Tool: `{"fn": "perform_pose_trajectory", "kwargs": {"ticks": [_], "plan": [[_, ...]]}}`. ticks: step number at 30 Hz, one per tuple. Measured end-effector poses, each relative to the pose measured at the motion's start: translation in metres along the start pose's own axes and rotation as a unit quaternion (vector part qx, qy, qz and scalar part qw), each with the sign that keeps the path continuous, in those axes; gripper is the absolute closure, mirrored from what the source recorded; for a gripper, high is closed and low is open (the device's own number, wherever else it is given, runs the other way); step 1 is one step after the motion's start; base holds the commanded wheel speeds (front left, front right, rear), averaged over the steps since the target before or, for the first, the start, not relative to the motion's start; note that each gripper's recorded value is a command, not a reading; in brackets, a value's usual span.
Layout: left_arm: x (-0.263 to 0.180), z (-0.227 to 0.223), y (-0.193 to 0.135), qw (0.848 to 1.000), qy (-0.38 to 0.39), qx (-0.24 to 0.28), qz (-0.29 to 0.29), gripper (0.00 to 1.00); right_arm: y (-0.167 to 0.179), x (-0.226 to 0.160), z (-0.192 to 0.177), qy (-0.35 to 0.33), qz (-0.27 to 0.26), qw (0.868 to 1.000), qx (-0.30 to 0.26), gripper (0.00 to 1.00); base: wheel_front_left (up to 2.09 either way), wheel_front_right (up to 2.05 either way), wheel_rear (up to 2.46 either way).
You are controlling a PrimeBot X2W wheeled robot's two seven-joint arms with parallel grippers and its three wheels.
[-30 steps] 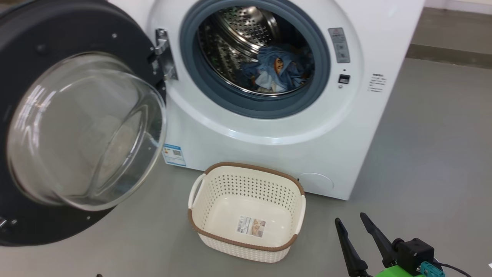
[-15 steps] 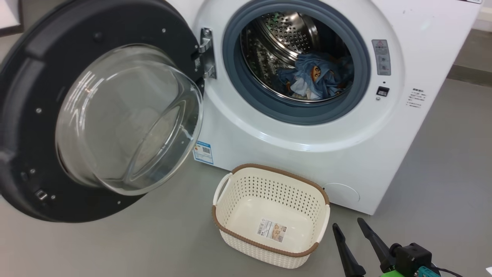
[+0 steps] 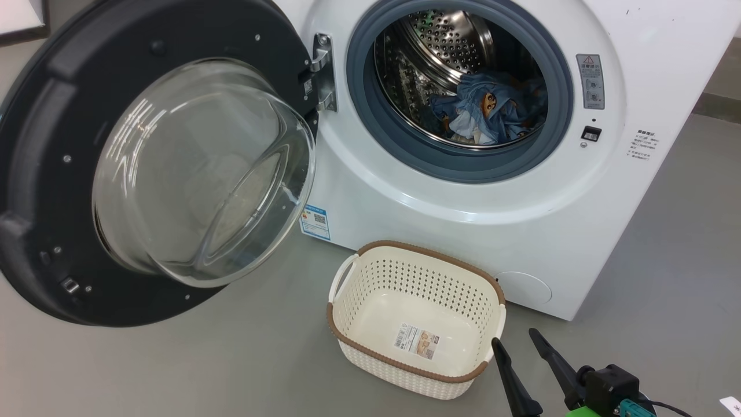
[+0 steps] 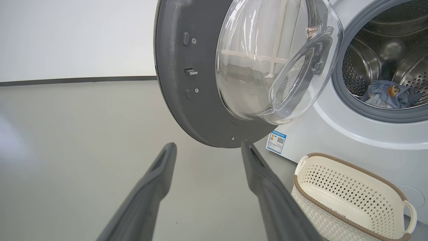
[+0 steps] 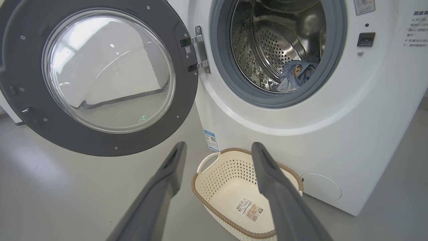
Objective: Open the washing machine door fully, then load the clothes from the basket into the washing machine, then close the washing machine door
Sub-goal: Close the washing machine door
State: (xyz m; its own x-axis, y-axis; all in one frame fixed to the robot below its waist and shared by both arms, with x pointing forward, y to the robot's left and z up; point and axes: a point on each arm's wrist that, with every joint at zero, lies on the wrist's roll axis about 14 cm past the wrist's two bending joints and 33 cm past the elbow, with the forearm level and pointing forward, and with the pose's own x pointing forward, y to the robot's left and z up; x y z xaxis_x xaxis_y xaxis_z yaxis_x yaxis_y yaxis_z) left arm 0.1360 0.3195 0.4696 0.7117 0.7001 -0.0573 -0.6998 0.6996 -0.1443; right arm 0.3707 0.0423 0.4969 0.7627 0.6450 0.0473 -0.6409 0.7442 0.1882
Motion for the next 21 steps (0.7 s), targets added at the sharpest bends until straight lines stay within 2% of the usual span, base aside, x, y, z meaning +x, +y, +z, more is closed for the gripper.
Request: {"fn": "perform_pose_trajectory", "kwargs": {"ticks": [9,10,11,12,21], "plan": [[0.0004,0.0015,-0.001,1.0,-0.003,-0.001,-0.001,0.0,-0.0002,-0.0003,-0.0007,0.001,-0.001,1.0,-0.001,0.0,0.0,0.0,0.0],[0.0004,0.0015,-0.0012,1.0,-0.003,-0.001,-0.001,0.53,-0.0004,-0.0004,-0.0006,0.001,-0.001,1.0,-0.001,0.0,0.0,0.0,0.0],[0.0005,0.0015,-0.0014,1.0,-0.003,-0.001,-0.001,0.93,-0.0006,-0.0005,-0.0005,0.001,-0.001,1.0,-0.001,0.0,0.0,0.0,0.0],[0.0005,0.0013,-0.0022,1.0,-0.002,-0.001,-0.003,1.0,-0.001,-0.0006,-0.0004,0.001,-0.002,1.0,-0.001,0.0,0.0,0.0,0.0],[0.0026,0.0059,0.0026,1.0,-0.007,-0.028,0.001,1.0,-0.0034,-0.0005,-0.0001,0.0,-0.005,1.0,0.0,0.0,0.0,0.0,0.0]]}}
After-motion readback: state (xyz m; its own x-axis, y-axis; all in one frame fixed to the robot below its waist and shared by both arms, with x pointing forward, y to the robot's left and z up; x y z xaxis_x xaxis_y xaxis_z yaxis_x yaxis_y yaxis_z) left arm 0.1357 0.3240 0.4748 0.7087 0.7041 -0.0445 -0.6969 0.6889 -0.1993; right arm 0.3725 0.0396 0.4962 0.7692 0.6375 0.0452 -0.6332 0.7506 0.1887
